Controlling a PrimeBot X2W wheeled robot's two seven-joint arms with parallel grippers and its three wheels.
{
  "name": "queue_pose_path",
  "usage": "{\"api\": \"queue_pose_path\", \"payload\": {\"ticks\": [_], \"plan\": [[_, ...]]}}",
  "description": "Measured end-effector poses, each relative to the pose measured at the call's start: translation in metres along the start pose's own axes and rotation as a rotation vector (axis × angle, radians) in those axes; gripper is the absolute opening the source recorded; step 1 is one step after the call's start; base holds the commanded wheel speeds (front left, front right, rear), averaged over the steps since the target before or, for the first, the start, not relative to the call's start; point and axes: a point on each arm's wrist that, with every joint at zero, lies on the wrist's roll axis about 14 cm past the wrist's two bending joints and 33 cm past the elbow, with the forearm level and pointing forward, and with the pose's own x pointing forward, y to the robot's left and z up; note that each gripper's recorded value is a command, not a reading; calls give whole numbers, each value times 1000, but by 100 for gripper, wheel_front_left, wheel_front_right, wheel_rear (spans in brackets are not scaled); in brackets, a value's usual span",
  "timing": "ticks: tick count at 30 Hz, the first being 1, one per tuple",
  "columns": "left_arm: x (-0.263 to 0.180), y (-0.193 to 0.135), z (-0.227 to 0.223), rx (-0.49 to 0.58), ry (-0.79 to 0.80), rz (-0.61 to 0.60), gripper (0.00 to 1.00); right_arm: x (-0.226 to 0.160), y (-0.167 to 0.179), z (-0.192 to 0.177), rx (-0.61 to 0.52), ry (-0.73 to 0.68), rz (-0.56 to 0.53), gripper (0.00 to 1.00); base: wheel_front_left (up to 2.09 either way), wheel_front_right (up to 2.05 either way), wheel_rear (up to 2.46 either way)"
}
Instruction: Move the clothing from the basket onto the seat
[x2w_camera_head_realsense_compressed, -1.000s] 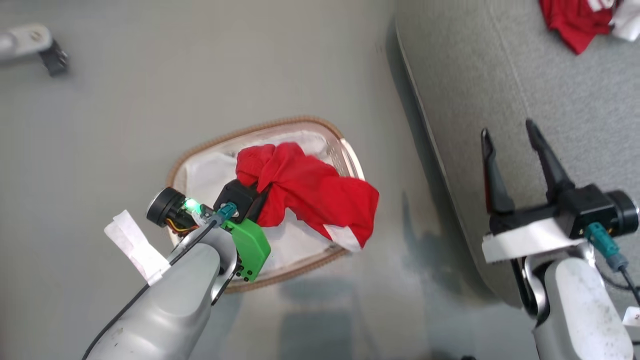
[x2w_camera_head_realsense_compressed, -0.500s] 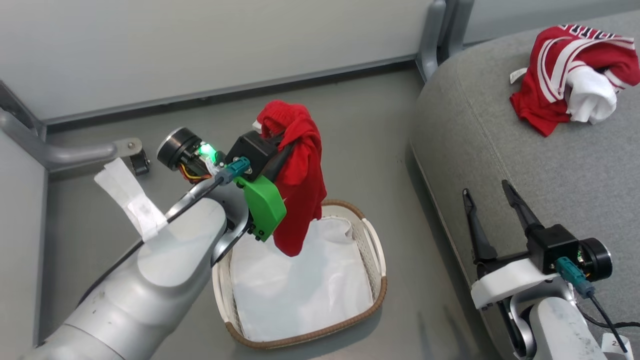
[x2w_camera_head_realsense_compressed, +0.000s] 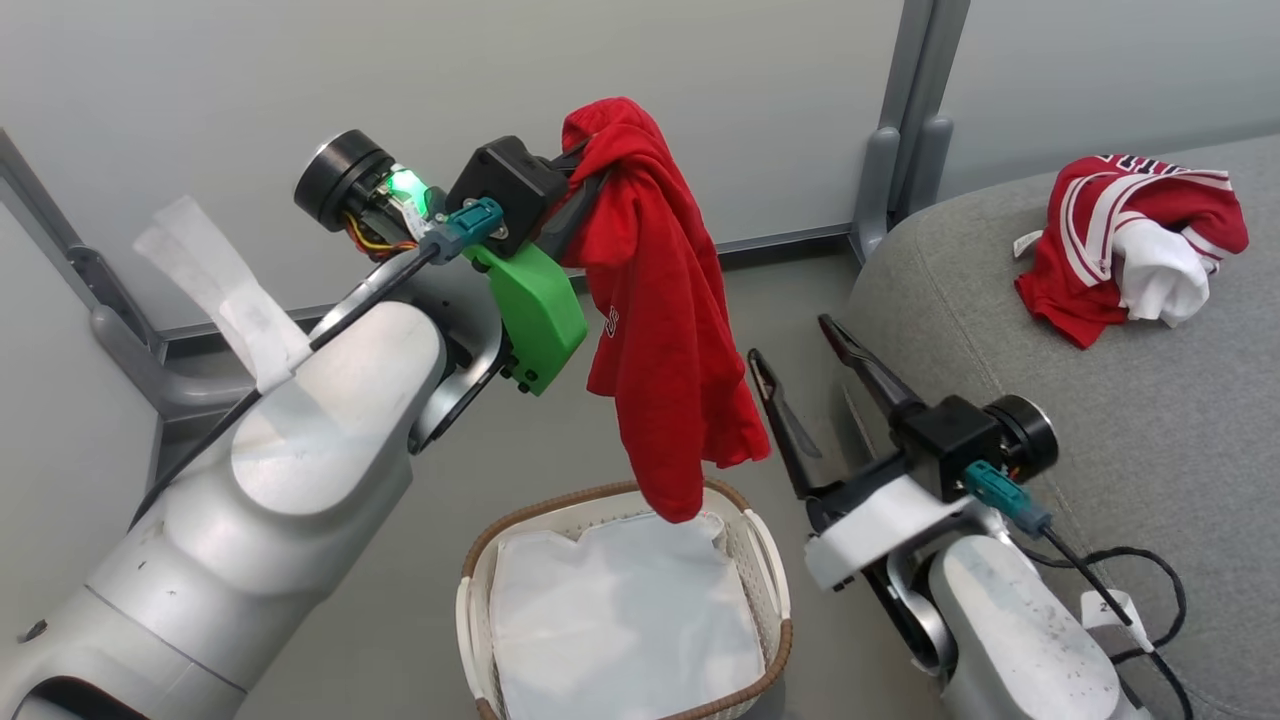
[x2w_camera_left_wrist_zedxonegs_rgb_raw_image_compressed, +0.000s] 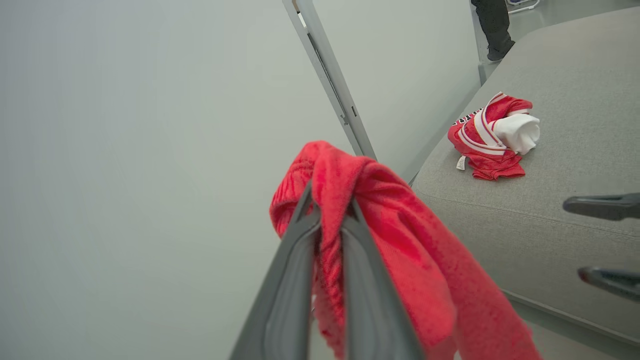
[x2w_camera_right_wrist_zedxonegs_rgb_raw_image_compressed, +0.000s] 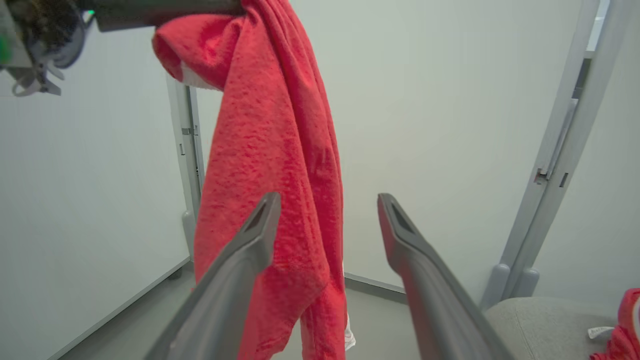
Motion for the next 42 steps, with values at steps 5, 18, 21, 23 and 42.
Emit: {"api": "queue_pose_path", "payload": {"ticks": [5,18,21,23,42], "plan": [[-3,-5,9,-7,-5,0,0,16,31,11,19,-30,106,100,0,0,0],[-9,-24,21,-37,12,-17,0,40,47,-5,19,34,175,100,0,0,0],[-10,-33,28,-41,3,-39,0,40,48,-12,8,59,179,100,0,0,0],[-12,-38,33,-47,-5,-52,0,40,49,-19,6,79,183,100,0,0,0],[-43,-20,-35,-281,-33,120,100,43,11,-25,-15,103,83,0,0,0,0]]}}
